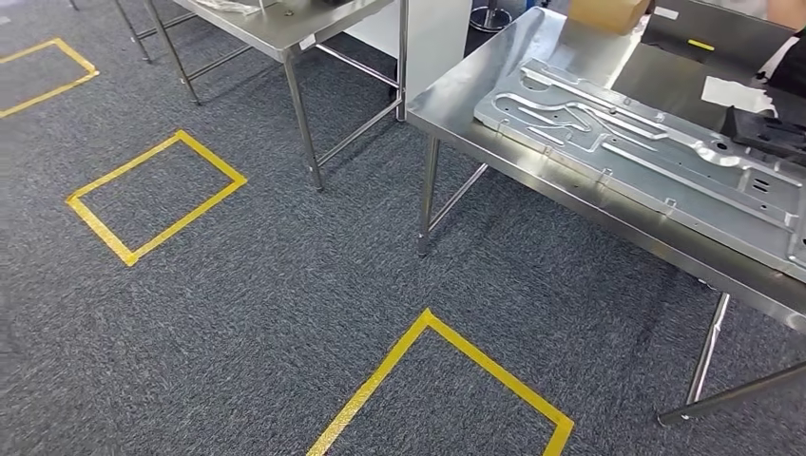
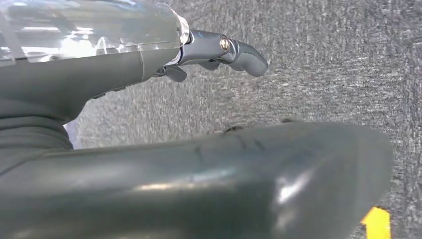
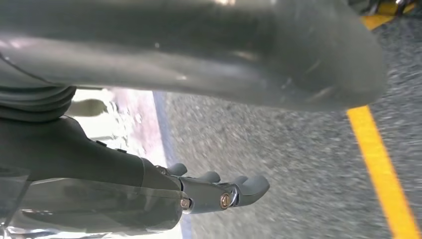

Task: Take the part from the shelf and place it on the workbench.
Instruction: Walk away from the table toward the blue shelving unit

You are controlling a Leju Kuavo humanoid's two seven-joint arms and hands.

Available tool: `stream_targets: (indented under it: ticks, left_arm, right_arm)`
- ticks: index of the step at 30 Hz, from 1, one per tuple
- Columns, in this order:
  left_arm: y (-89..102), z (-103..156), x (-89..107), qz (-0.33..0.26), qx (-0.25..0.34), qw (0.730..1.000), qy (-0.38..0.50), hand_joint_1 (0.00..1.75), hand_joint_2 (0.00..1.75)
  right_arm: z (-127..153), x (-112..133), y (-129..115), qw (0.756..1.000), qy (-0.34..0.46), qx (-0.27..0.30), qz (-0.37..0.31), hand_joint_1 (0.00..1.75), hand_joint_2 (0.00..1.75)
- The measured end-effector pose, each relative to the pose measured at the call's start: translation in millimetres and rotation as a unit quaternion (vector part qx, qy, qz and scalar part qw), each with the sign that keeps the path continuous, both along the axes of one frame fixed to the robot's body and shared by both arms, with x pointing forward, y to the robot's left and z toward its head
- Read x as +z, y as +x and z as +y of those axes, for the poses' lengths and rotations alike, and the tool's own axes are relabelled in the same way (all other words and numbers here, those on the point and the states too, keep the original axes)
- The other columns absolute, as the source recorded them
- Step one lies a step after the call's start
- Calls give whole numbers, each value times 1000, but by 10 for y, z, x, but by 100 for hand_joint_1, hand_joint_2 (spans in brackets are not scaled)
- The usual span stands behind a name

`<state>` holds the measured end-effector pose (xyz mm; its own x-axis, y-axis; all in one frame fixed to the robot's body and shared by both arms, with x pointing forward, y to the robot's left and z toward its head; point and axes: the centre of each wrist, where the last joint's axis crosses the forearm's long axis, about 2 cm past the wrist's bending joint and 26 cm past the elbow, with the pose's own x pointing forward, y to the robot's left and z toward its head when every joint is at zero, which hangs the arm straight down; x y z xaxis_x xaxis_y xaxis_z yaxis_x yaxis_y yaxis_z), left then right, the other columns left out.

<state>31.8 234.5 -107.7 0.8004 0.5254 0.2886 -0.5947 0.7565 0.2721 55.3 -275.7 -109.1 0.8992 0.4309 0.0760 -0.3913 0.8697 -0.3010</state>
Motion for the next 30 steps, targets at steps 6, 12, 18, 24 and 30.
stream_targets:
  ticks: [6,12,18,24,30]
  left_arm:
    - [-16,-34,0,-21,-5,1000,-5,0,0]
    - [-22,-30,-3,-13,-7,1000,-20,0,0]
    - [-7,-19,-3,-11,-8,1000,-24,0,0]
    - [-5,-12,-4,-13,-10,999,-29,0,0]
    - [-2,-12,-4,-17,-14,999,-29,0,0]
  right_arm:
    - [8,0,9,1000,6,11,4,0,0]
    - [2,-4,-20,1000,5,12,7,0,0]
    - [6,0,11,1000,7,14,8,0,0]
    - [4,-1,6,1000,9,19,18,0,0]
    - [-30,-8,-34,999,8,23,22,0,0]
